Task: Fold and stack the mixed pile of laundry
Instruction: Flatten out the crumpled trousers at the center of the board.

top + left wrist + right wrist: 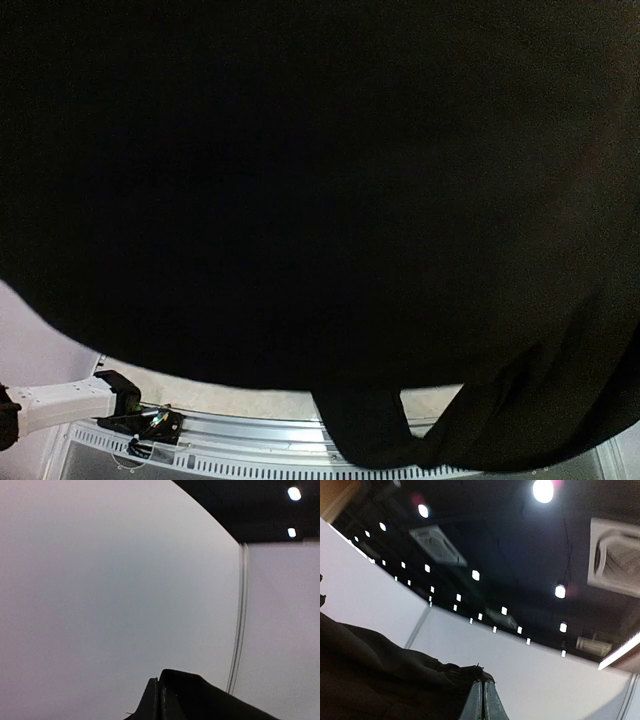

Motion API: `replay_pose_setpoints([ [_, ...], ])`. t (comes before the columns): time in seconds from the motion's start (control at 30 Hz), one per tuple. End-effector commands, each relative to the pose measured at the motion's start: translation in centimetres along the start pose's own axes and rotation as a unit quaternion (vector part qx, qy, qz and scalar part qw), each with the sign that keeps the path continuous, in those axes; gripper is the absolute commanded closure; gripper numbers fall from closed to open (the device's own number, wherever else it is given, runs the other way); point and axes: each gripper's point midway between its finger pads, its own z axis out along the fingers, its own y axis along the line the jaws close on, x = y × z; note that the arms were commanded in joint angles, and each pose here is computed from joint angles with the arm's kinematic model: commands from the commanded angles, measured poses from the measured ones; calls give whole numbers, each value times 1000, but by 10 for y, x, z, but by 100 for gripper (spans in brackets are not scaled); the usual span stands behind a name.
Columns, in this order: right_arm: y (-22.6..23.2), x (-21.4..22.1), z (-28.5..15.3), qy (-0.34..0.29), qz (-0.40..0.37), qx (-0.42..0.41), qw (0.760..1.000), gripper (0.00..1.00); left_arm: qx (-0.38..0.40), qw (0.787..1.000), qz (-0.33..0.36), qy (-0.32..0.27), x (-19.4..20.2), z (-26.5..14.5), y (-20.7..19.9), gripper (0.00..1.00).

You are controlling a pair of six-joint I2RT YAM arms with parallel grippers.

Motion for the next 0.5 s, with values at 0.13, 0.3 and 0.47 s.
replay_pose_setpoints([
  [0.13, -7, 412, -74, 436, 69, 39, 896, 100, 194, 909, 287, 233, 259, 2, -212, 100],
  [0.3, -15, 513, -196, 562, 71, 113, 816, 100, 281, 829, 319, 364, 375, -52, -239, 100],
  [0.47, -8, 562, -288, 638, 120, 158, 744, 100, 316, 762, 343, 449, 451, -97, -238, 100],
])
